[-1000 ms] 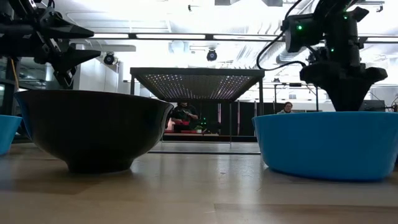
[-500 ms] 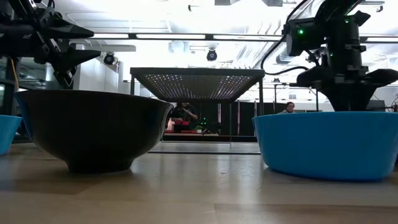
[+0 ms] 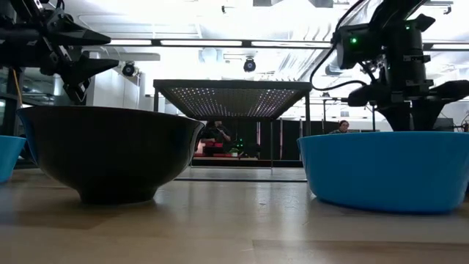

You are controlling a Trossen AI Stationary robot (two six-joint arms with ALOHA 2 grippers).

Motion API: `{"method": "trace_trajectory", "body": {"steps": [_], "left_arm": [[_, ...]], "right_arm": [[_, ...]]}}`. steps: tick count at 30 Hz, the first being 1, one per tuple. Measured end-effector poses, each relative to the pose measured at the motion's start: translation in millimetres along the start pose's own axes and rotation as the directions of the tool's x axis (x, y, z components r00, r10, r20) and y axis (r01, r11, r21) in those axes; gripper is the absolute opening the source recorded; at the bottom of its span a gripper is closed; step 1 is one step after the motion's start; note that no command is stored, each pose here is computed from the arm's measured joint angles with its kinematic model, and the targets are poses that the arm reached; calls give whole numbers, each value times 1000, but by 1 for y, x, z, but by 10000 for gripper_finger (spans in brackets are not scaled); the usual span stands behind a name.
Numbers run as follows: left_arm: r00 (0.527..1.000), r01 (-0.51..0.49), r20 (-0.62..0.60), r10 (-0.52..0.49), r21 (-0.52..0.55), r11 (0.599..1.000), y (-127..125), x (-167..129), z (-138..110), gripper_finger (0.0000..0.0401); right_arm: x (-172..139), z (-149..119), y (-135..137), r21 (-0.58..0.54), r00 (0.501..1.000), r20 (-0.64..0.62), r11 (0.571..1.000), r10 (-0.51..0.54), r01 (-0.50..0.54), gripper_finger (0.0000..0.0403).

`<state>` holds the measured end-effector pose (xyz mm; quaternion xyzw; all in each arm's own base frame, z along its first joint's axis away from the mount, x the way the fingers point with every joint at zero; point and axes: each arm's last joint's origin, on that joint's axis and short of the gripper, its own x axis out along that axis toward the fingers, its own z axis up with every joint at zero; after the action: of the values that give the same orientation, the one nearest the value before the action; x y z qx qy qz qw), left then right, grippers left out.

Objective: Pick & Place Mini bowls
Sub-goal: Put the blue bowl on the shelf

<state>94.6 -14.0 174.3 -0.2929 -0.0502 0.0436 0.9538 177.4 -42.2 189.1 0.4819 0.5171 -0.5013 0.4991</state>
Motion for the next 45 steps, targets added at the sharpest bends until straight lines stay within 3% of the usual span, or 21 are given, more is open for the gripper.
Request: {"method": "trace_trajectory", "body": {"steps": [22, 32, 45], "left_arm": [[1000, -9, -15, 9, 7, 1000, 1, 0, -1, 190], [1000, -9, -14, 10, 6, 1000, 1, 0, -1, 190], [1000, -9, -14, 10, 6, 1000, 1, 0, -1, 190]], "right_arm": [[9, 15, 1, 22, 999, -2, 998, -50, 50, 129], [35, 13, 0, 33, 997, -49, 998, 60, -58, 129], [29, 16, -7, 8, 997, -21, 997, 76, -76, 128]]}}
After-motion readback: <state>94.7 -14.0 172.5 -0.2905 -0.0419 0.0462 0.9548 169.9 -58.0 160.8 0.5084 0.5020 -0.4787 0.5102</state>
